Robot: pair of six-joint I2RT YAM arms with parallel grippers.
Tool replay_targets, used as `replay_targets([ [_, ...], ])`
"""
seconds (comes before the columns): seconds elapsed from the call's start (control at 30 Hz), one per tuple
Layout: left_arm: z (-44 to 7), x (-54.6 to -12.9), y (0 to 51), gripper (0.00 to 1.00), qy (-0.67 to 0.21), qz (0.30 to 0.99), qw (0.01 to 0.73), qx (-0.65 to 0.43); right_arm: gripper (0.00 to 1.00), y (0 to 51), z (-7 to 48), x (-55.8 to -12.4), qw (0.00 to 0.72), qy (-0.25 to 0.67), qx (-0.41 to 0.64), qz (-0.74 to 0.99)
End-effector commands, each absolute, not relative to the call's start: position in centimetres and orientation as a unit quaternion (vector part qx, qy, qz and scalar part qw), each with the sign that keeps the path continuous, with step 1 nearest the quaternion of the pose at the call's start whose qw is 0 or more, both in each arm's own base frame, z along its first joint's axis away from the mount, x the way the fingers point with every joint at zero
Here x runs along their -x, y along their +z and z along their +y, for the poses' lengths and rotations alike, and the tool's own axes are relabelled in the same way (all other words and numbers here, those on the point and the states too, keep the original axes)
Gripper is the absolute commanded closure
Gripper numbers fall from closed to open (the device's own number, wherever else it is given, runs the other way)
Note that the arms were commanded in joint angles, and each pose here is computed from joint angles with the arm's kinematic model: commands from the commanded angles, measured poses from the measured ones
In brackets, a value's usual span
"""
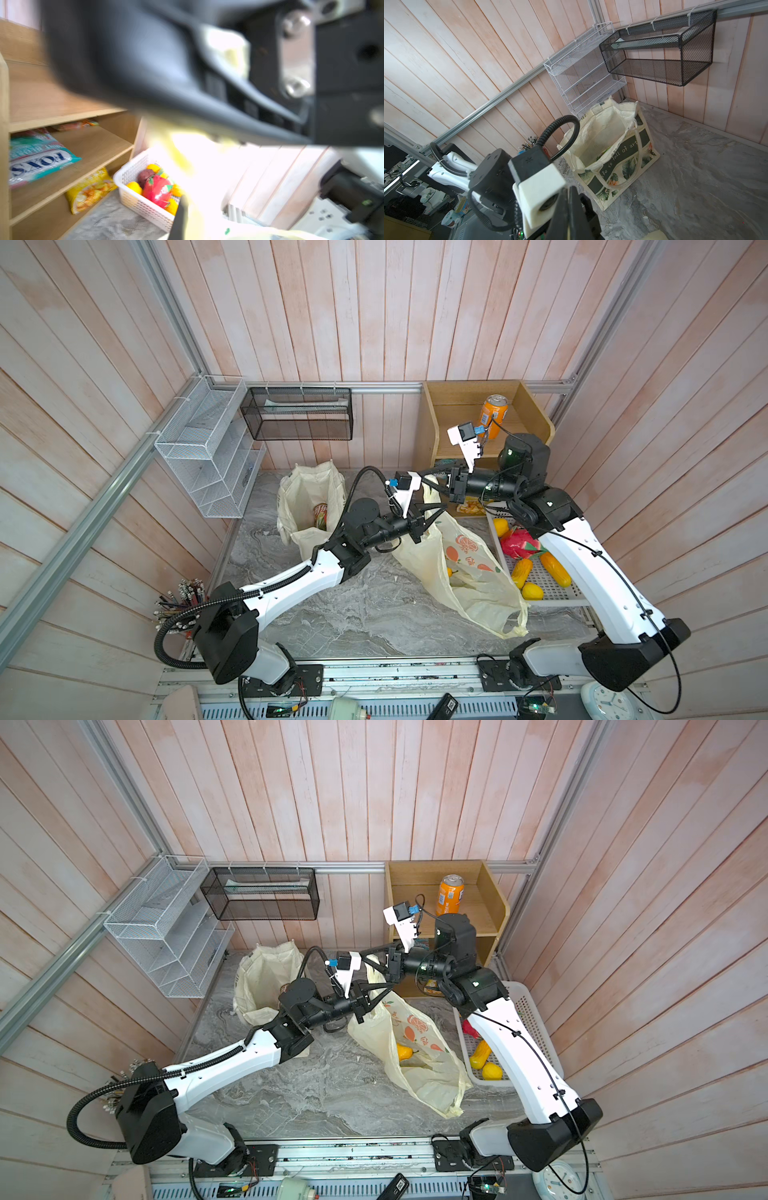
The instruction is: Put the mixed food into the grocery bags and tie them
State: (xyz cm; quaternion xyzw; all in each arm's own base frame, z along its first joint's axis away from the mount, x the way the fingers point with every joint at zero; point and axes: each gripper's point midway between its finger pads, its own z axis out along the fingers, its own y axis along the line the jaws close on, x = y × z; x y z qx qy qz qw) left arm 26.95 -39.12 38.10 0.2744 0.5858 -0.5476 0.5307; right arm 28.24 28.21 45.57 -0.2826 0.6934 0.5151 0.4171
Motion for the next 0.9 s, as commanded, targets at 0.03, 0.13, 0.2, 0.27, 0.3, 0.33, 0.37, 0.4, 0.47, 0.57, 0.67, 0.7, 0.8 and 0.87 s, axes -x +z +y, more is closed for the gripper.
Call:
replay_targets([
  [0.03,-37.7,-26.1,38.6,1.0,-0.554,0.596,0.544,-0.206,1.0,48.0,26.6,-29.4,0.457,0.519,0.259,0.674],
  [0.13,-37.3,-25.2,39.3,1.0,-0.561,0.604,0.546,-0.151,1.0,48.6,26.3,-30.3,0.456,0.525,0.249,0.674],
  [0.2,-37.8,-24.0,39.7,1.0,-0.564,0.61,0.543,-0.123,1.0,48.8,26.7,-30.6,0.447,0.535,0.252,0.671],
  [0.27,-38.1,-24.2,39.0,1.0,-0.555,0.628,0.538,-0.094,1.0,48.7,27.2,-30.9,0.436,0.546,0.254,0.669],
  [0.3,-38.2,-24.8,38.2,1.0,-0.549,0.642,0.529,-0.077,1.0,48.6,27.4,-31.2,0.433,0.547,0.253,0.67],
  [0.33,-38.2,-25.4,37.3,1.0,-0.541,0.653,0.526,-0.066,1.0,48.4,27.5,-31.5,0.432,0.546,0.25,0.673],
  [0.37,-38.3,-26.0,36.3,1.0,-0.533,0.664,0.521,-0.057,1.0,48.1,27.5,-31.9,0.433,0.542,0.245,0.677],
  [0.4,-38.3,-26.6,35.3,1.0,-0.527,0.673,0.517,-0.051,0.98,47.7,27.5,-32.4,0.434,0.537,0.24,0.683],
  [0.47,-38.2,-27.5,33.9,1.0,-0.521,0.681,0.512,-0.044,0.88,47.0,27.4,-33.0,0.436,0.526,0.234,0.692],
  [0.57,-37.8,-28.8,32.2,1.0,-0.51,0.695,0.505,-0.034,0.54,45.7,27.2,-33.7,0.435,0.507,0.224,0.709],
  [0.67,-37.8,-29.1,31.4,1.0,-0.501,0.701,0.506,-0.034,0.37,44.7,26.6,-34.0,0.441,0.491,0.21,0.721],
  [0.7,-37.9,-29.0,31.5,1.0,-0.502,0.7,0.506,-0.039,0.34,44.6,26.4,-33.8,0.443,0.488,0.207,0.722],
  [0.8,-36.9,-30.4,31.4,1.0,-0.483,0.705,0.518,-0.034,0.3,43.8,26.0,-33.4,0.445,0.485,0.195,0.728],
  [0.87,-36.7,-30.6,31.2,1.0,-0.476,0.707,0.522,-0.038,0.28,43.3,25.8,-33.2,0.446,0.482,0.183,0.732],
])
